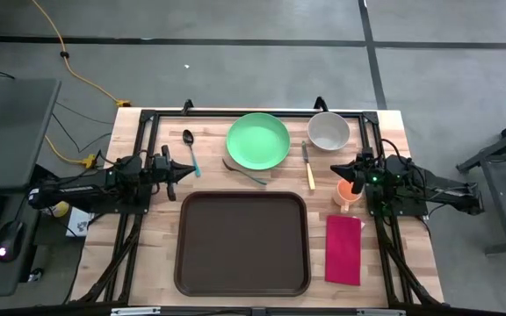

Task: Set up tray
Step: Put the light orange mug on the black serving tray

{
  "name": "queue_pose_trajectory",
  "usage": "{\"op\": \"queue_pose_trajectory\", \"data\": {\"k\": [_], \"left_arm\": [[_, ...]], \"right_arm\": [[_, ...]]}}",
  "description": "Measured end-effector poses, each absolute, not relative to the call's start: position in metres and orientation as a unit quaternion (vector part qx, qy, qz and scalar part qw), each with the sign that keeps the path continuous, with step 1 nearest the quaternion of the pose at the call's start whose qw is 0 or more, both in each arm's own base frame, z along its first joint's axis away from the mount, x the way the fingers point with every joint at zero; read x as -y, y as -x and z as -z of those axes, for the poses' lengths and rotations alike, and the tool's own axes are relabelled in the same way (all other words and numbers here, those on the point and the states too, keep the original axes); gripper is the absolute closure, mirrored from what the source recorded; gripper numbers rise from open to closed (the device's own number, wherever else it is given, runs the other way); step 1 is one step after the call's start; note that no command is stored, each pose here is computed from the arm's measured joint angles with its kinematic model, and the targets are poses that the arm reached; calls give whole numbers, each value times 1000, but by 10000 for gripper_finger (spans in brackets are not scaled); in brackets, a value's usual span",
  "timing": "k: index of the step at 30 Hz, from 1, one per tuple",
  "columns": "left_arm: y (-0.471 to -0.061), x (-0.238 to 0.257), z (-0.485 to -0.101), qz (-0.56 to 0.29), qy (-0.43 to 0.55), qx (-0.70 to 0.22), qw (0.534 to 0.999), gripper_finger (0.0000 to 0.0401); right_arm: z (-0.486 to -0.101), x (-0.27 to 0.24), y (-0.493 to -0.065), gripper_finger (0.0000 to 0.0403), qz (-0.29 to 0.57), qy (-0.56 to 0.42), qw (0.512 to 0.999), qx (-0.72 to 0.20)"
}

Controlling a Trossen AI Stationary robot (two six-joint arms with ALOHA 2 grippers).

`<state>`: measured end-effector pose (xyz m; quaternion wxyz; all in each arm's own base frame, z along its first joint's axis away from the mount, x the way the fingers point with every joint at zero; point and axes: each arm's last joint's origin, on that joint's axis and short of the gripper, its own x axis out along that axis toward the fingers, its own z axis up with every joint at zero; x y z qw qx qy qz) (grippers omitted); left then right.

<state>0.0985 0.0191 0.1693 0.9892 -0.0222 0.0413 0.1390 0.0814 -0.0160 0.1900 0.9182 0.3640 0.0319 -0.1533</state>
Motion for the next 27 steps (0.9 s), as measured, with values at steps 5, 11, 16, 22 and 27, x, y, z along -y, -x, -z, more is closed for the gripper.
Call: {"op": "queue_pose_trajectory", "data": {"k": [5, 11, 16, 22, 27], "left_arm": [[-98, -20, -169, -152, 29, -40, 987, 370], [-98, -20, -169, -153, 30, -39, 987, 370], [-98, -20, -170, -155, 29, -39, 987, 370], [-98, -20, -169, -155, 29, -40, 987, 370], [-98, -20, -169, -155, 27, -42, 987, 370]], "right_arm": [[-193, 17, -82, 402, 157, -342, 926, -19], [-199, 15, -83, 402, 113, -354, 928, 3], [-219, 12, -78, 402, 67, -342, 937, 9], [-265, 12, -63, 402, 119, -268, 956, -30], [-317, 12, -54, 402, 175, -216, 947, -161]]}}
